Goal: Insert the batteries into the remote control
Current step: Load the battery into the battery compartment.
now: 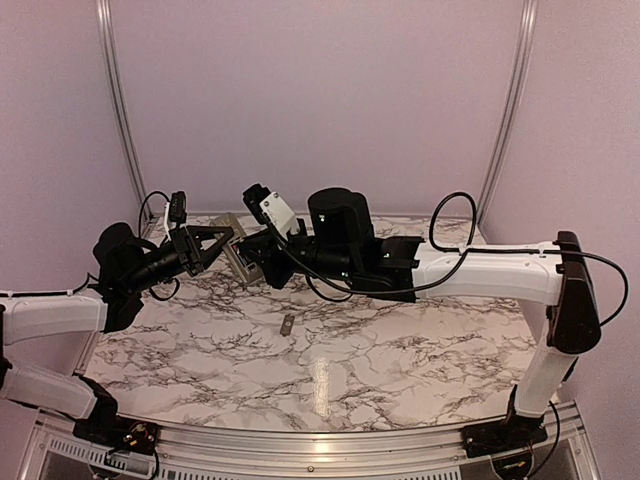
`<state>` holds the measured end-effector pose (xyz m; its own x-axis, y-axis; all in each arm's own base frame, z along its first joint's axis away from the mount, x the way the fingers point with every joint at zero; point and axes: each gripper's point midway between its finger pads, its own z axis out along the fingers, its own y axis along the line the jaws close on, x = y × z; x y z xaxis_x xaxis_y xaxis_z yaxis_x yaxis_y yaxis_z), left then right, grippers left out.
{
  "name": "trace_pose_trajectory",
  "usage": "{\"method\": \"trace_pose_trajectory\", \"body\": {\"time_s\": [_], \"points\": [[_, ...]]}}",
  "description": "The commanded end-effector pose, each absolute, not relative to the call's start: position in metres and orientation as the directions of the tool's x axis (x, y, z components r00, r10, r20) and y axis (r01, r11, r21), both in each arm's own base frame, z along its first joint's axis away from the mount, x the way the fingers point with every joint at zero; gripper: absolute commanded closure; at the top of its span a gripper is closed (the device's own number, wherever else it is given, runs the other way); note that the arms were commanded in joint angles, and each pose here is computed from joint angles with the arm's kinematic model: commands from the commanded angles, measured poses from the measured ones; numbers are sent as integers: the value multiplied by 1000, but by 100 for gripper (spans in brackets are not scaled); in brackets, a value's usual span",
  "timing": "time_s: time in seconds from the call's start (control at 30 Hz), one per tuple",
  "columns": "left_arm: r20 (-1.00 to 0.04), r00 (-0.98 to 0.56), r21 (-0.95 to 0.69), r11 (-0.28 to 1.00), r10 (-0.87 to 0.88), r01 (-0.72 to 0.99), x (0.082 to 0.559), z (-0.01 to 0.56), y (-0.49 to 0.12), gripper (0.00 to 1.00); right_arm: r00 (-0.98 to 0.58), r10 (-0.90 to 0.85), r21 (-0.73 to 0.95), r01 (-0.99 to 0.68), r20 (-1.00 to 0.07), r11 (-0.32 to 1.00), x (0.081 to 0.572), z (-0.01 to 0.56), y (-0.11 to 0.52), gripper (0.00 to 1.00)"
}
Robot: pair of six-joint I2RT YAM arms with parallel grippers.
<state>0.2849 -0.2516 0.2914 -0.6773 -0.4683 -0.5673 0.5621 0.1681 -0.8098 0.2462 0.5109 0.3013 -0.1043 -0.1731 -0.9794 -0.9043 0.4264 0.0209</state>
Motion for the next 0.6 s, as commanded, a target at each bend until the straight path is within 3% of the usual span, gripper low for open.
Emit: {"method": "trace_pose_trajectory", "body": {"time_s": [0.0,0.2,0.57], "points": [[-568,-667,-793,104,-483,600,280,305,-251,100,-86,-170,-3,-885,-982,465,253,298,507,100],[-551,-676,-798,74,-489,598,279,307,-250,100,-54,-222,-59,-880,-973,472,253,280,503,100],[-593,-656,-782,139,-466,608,283,298,-252,100,-135,-368,-82,-852,-920,518,269,240,509,99]]}}
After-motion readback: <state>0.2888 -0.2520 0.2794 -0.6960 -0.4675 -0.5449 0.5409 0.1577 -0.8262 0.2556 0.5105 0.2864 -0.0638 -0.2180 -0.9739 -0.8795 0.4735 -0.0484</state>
